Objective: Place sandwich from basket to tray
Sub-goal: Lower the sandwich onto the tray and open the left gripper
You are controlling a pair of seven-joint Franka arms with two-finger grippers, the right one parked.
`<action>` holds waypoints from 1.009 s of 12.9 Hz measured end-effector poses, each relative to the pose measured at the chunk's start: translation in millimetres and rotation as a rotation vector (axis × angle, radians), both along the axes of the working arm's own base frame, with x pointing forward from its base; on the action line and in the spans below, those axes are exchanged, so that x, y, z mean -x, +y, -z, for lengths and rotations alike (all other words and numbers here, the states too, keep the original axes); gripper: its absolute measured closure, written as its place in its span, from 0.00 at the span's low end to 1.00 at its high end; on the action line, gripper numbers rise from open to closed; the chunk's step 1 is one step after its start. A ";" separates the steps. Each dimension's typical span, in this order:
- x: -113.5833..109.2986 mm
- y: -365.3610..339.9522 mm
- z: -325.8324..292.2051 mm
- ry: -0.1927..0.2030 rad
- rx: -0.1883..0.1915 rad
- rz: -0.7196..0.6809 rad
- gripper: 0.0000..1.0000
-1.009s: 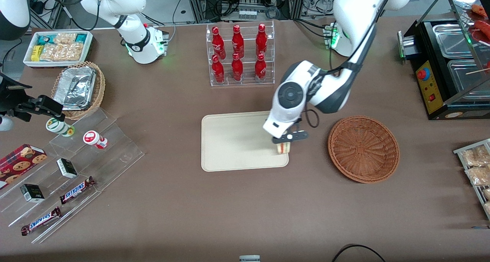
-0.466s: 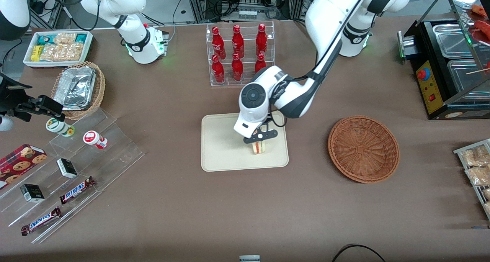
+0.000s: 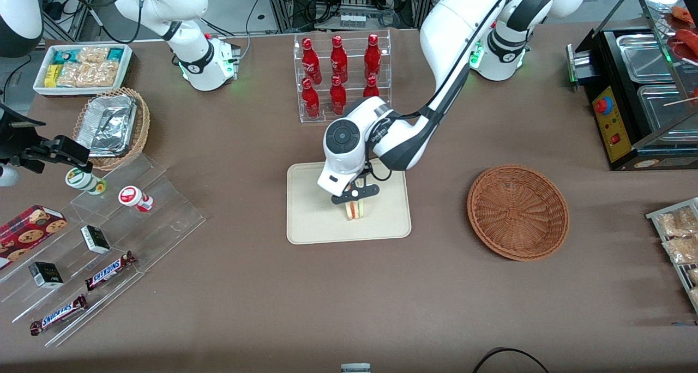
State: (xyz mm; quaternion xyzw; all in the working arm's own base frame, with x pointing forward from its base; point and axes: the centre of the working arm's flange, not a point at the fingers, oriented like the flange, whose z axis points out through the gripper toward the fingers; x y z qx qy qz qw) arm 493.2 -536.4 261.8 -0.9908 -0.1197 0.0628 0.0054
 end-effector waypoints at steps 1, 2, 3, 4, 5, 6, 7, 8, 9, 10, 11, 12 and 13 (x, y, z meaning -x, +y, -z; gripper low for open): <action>0.7 -1.7 1.8 0.000 -0.002 -0.004 0.86; 0.8 -1.8 3.4 0.001 -0.005 -0.010 0.86; 0.1 -1.2 4.3 -0.002 -0.010 -0.023 0.86; -0.8 -1.0 4.8 -0.011 -0.016 -0.038 0.86; -0.7 -2.0 6.1 -0.020 -0.018 -0.047 0.86; 0.5 -3.5 8.2 -0.023 -0.019 -0.049 0.87; 1.8 -5.0 10.0 -0.024 -0.020 -0.048 0.86; 2.6 -6.1 10.1 -0.025 -0.019 -0.047 0.77; 2.2 -6.9 8.6 -0.028 -0.017 -0.047 0.66; 0.3 -7.7 5.1 -0.034 -0.012 -0.049 0.55; -2.3 -8.1 1.0 -0.040 -0.006 -0.051 0.43; -5.5 -8.4 -5.4 -0.050 0.001 -0.054 0.32; -8.3 -8.8 -13.3 -0.059 0.007 -0.056 0.21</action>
